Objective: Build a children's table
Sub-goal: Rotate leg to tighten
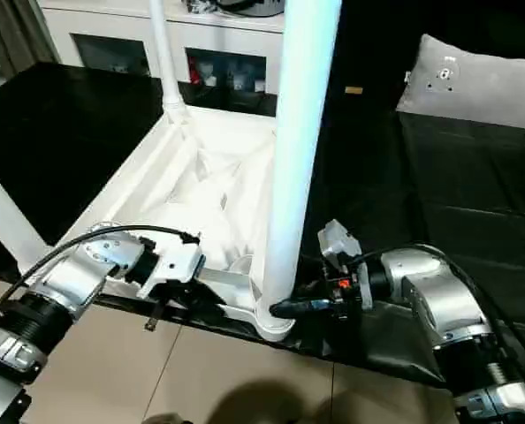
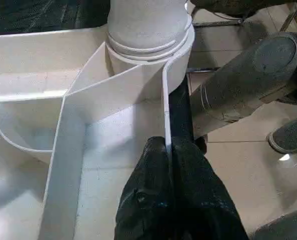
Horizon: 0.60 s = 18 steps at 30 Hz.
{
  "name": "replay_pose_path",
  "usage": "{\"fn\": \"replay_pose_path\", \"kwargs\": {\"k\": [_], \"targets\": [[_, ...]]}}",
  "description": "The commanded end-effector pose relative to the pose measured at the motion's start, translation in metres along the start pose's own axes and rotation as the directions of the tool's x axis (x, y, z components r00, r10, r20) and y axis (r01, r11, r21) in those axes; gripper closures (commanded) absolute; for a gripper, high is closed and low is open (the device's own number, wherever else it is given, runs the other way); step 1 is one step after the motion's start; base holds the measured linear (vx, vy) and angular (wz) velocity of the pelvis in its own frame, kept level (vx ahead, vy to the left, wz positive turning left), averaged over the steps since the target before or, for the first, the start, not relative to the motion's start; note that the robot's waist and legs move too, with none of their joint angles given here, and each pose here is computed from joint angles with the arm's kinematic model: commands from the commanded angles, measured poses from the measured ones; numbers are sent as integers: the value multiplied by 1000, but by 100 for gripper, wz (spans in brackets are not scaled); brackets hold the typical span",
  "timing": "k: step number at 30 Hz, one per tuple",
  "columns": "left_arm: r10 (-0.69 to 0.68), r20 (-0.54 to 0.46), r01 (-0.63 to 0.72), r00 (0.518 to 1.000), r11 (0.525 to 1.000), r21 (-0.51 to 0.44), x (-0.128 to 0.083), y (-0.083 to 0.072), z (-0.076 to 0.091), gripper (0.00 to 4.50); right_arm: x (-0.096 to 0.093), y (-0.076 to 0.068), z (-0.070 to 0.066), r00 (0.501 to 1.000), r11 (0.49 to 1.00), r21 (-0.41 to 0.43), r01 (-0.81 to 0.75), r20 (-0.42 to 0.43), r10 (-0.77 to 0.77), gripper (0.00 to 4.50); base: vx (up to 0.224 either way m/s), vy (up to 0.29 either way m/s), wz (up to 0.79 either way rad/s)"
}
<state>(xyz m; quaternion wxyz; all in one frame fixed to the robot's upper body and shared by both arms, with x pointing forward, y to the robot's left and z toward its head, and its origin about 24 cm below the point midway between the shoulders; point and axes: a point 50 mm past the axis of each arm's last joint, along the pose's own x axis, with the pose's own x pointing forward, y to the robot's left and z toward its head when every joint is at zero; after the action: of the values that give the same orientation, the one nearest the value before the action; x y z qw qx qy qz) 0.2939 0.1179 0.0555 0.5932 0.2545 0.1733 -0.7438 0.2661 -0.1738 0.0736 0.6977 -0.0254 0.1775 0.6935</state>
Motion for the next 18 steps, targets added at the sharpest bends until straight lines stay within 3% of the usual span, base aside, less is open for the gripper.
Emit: {"fn": "replay_pose_path", "kwargs": {"k": [1,2,5,10,13,14,15,17,18], "targets": [[-1,22,1,1000,999,33,4,2,7,450,3,1,6,999,1000,-4,-17,37,17,247,0,0,0],[66,48,-66,997,998,-1,6,8,9,450,8,6,6,996,1000,11,0,94,-2,250,0,0,0],[164,98,-159,982,986,-58,11,17,14,450,13,9,6,984,997,32,73,160,-77,254,0,0,0],[272,129,-259,954,960,-109,19,29,23,450,24,8,5,952,971,71,228,196,-237,254,0,0,0],[346,117,-330,931,934,-140,28,36,27,450,34,0,10,883,905,125,406,204,-423,254,0,0,0],[393,108,-374,913,913,-166,34,40,31,450,42,-4,15,827,854,171,491,217,-518,255,0,0,0],[397,108,-376,912,911,-168,34,40,31,450,42,-5,15,823,851,174,496,217,-524,256,0,0,0],[466,119,-435,877,873,-219,42,47,40,450,52,-11,20,729,757,243,606,209,-651,256,0,0,0],[467,119,-436,876,873,-220,42,47,40,450,52,-11,20,728,755,244,608,209,-653,257,0,0,0]]}}
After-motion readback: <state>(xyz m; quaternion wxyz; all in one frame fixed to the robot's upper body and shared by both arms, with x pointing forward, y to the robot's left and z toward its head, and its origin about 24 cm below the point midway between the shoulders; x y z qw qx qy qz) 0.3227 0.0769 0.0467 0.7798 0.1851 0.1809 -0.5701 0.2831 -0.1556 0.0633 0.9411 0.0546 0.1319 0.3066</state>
